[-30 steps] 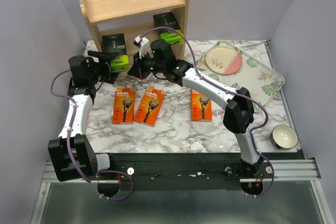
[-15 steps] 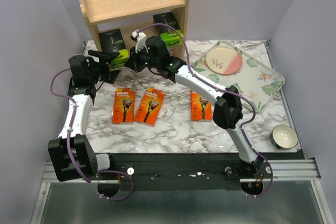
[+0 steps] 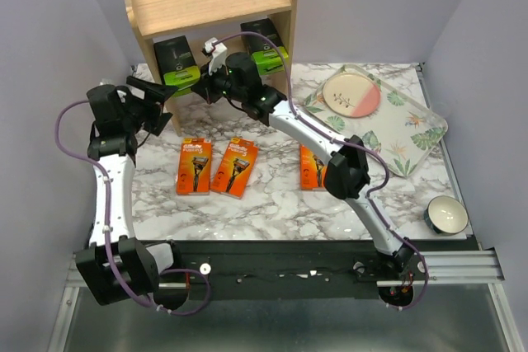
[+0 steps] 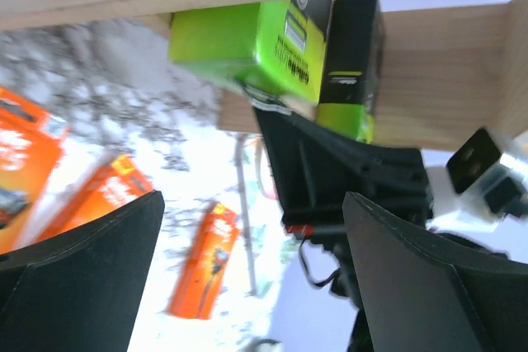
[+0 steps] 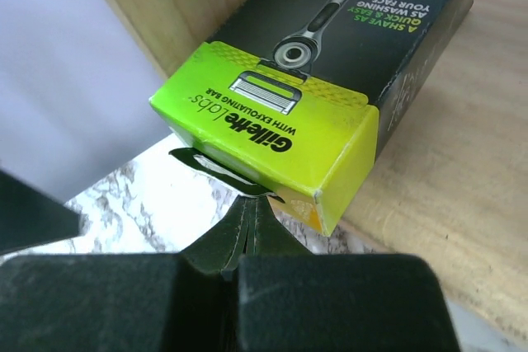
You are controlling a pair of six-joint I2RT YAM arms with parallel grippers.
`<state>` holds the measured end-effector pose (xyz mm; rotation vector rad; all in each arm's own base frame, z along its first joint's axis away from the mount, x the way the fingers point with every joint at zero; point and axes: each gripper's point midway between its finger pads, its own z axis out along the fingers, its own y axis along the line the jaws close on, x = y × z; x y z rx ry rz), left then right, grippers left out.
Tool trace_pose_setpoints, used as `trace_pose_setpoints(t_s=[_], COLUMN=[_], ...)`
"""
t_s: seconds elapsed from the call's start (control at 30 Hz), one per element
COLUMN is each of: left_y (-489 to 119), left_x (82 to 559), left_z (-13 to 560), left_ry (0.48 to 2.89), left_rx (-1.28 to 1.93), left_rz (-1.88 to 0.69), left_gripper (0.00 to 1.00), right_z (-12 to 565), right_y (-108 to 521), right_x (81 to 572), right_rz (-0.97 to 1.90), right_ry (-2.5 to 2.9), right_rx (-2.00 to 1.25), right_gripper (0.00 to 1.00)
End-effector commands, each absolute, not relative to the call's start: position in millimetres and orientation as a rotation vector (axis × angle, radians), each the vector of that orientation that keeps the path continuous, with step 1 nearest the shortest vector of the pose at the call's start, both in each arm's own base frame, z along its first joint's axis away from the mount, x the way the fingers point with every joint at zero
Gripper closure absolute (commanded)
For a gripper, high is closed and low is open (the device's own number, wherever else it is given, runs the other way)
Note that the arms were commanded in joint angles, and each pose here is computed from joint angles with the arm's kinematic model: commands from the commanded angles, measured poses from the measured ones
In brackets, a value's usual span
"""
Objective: Place and organize the shaving razors onto the shelf
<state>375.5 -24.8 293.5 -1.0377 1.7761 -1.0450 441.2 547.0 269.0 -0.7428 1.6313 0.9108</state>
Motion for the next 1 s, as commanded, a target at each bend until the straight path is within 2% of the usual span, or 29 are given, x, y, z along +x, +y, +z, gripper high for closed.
trace_pose_setpoints(t_s=[0.0,0.37,0.5,0.57,0.6,0.63,0.7,0.73,0.77,0.83,0.97], left_y=[-18.3,24.3,34.3,37.5,38.2,40.2,39.1,37.5,37.7,36.5,37.0], left_x=[334.1,314.9,311.3,309.6,309.1,308.6,308.0,308.0,308.7,308.2,305.7], left_z=[294.5,268.5,263.9,265.3,265.6,265.0,263.1,262.6,263.7,253.4,237.4], left_ry=[1.926,1.945,1.94,1.933,1.93,1.927,1.923,1.922,1.91,1.922,1.939], left_rx=[-0.878,-0.942,-0.953,-0.95,-0.946,-0.951,-0.95,-0.946,-0.943,-0.963,-1.0], left_rz=[-0.873,-0.664,-0.63,-0.622,-0.622,-0.623,-0.64,-0.656,-0.666,-0.685,-0.693], left_gripper=[0.02,0.02,0.02,0.02,0.02,0.02,0.01,0.02,0.03,0.07,0.17], right_z=[282.8,295.1,314.9,304.9,332.8,309.7,322.4,355.0,341.9,360.2,354.9], right_y=[549.0,561.1,566.5,559.7,550.1,545.4,530.8,516.0,508.5,490.5,480.0], right_x=[464.2,469.1,451.6,447.1,434.2,429.1,423.1,416.4,415.2,419.6,444.5], right_rz=[0.876,0.911,0.946,0.95,0.973,0.968,0.953,0.941,0.923,0.857,0.738], right_ry=[1.538,1.434,1.38,1.432,1.399,1.454,1.436,1.386,1.394,1.367,1.395], right_rx=[-0.683,-0.655,-0.707,-0.71,-0.709,-0.726,-0.696,-0.657,-0.637,-0.566,-0.469], right_gripper=[0.99,0.99,0.99,0.99,0.99,0.99,0.99,0.99,0.99,0.99,0.99])
